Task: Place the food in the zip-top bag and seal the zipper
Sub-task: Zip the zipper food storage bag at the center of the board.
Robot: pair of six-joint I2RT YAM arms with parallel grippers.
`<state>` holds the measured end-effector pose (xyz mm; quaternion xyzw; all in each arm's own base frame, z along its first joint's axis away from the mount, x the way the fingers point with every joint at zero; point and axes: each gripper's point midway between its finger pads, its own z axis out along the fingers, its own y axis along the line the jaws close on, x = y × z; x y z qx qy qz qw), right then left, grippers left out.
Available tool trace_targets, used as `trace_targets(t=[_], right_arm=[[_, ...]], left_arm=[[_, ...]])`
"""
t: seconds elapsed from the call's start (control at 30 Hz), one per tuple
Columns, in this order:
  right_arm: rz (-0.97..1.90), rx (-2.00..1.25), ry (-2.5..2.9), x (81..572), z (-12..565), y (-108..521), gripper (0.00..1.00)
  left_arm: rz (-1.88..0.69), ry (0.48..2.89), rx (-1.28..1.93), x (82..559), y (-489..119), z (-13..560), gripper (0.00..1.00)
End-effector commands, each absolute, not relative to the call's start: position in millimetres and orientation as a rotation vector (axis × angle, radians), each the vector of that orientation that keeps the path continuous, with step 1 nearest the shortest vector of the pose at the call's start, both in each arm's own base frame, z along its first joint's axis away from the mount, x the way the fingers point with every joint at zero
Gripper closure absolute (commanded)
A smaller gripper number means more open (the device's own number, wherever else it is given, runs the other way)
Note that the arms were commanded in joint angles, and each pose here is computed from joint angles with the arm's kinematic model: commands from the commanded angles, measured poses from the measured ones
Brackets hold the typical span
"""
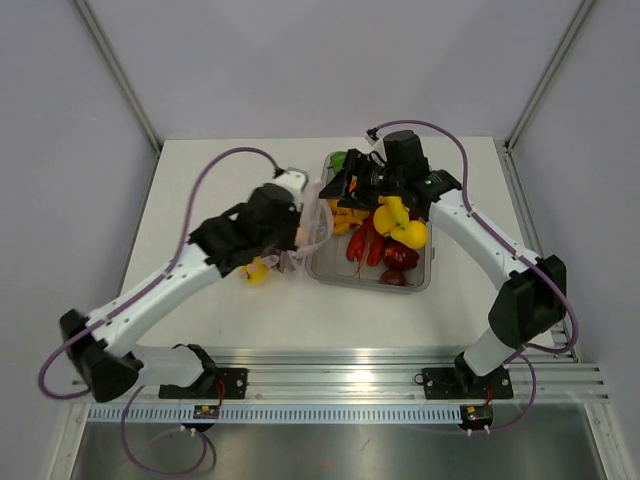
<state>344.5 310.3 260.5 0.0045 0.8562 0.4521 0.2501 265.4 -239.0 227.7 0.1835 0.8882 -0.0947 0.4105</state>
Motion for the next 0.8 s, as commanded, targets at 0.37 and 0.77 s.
trace_targets(t=[0.37, 0.77], right_arm=[[1.093, -0.61, 1.651, 341.5, 340.8, 294.6, 0.28], [0.872, -0.937, 1.375, 370.9, 289.1, 305.4, 0.3]], left_arm=[[-0.766, 1.978, 0.678, 239.9, -214.8, 300.3, 1.0], [-0.73, 1.918, 0.755, 237.9, -186.5, 314.6, 1.0]])
